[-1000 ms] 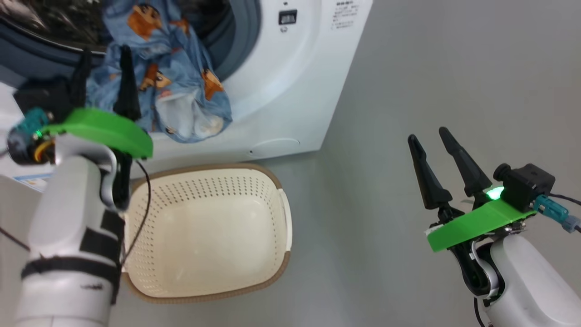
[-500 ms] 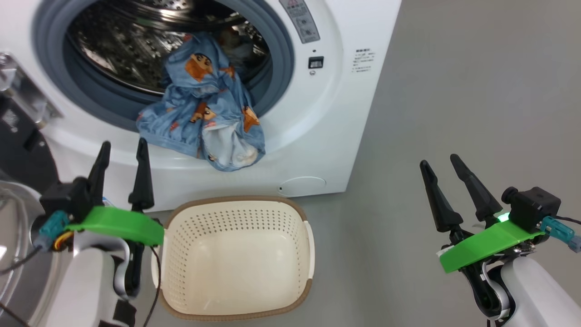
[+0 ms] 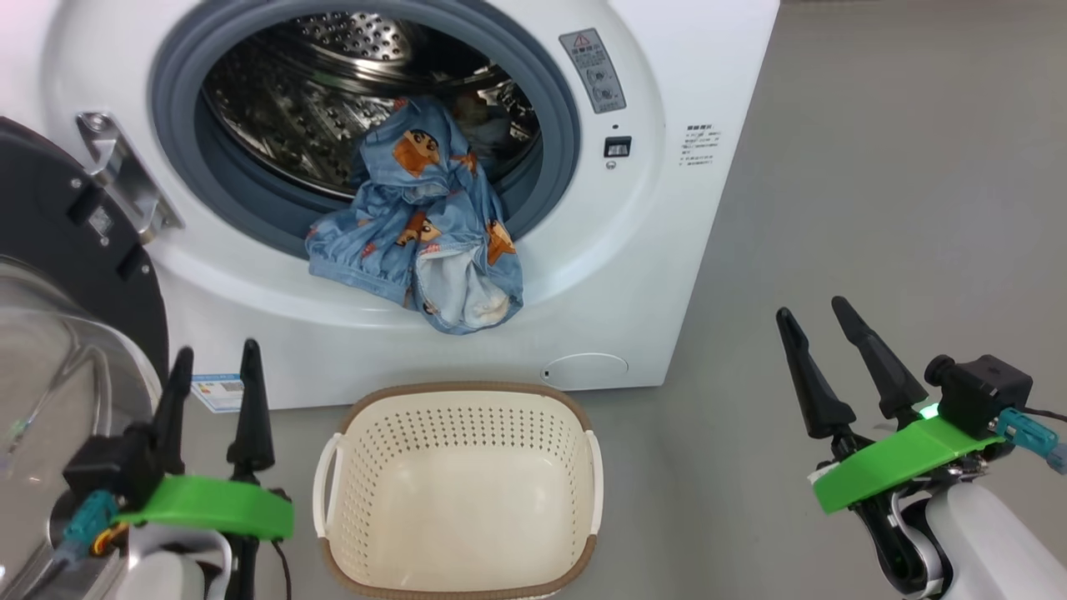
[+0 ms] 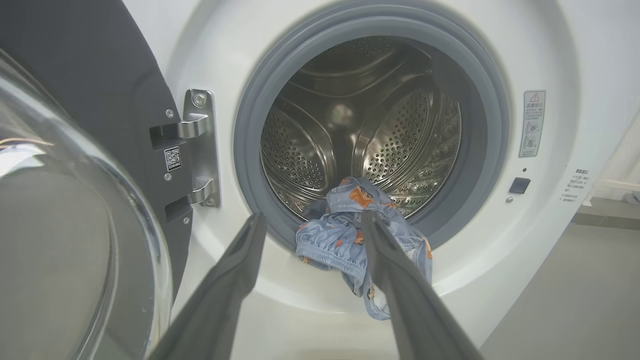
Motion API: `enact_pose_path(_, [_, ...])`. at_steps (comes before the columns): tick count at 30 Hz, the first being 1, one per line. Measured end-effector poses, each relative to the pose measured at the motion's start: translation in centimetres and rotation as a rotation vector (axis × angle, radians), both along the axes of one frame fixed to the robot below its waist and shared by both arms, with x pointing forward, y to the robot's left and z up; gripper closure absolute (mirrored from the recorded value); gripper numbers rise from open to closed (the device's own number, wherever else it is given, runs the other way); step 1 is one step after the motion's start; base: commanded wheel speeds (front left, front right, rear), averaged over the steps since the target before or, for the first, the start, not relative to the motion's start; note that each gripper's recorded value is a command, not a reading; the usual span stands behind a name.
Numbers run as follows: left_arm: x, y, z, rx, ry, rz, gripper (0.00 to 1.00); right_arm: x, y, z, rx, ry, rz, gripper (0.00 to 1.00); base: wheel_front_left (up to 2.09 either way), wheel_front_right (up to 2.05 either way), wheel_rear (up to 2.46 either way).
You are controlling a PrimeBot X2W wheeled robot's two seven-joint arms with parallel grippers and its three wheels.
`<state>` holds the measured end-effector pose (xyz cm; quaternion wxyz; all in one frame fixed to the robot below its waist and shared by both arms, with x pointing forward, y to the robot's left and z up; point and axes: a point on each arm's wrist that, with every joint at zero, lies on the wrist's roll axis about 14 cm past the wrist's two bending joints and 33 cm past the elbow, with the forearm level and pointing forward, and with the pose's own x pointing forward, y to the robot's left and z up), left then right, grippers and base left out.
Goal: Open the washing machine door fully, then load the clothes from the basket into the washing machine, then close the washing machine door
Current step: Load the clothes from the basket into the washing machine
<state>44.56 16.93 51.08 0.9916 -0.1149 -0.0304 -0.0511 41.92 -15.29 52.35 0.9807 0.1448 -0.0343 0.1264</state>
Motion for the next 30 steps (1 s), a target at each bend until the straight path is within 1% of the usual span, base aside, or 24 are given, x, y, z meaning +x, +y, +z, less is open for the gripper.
enact_pose_path(5, [-1.6,0.1,-0.5,-0.011,0.009,0.015,0.0,-0.6,0.0,-0.2,-0.001,0.006,0.003,0.0,0.0,0.0,0.0])
enact_pose_path(10, [-2.3,0.1,-0.6,-0.013,0.011,0.023,0.0,-0.7,-0.1,0.1,-0.005,-0.002,0.003,0.0,0.0,0.0,0.0])
enact_pose_path(30, [-2.4,-0.3,-0.3,-0.014,-0.001,0.022,0.0,-0.9,-0.8,0.0,-0.012,0.002,-0.011,0.0,0.0,0.0,0.0])
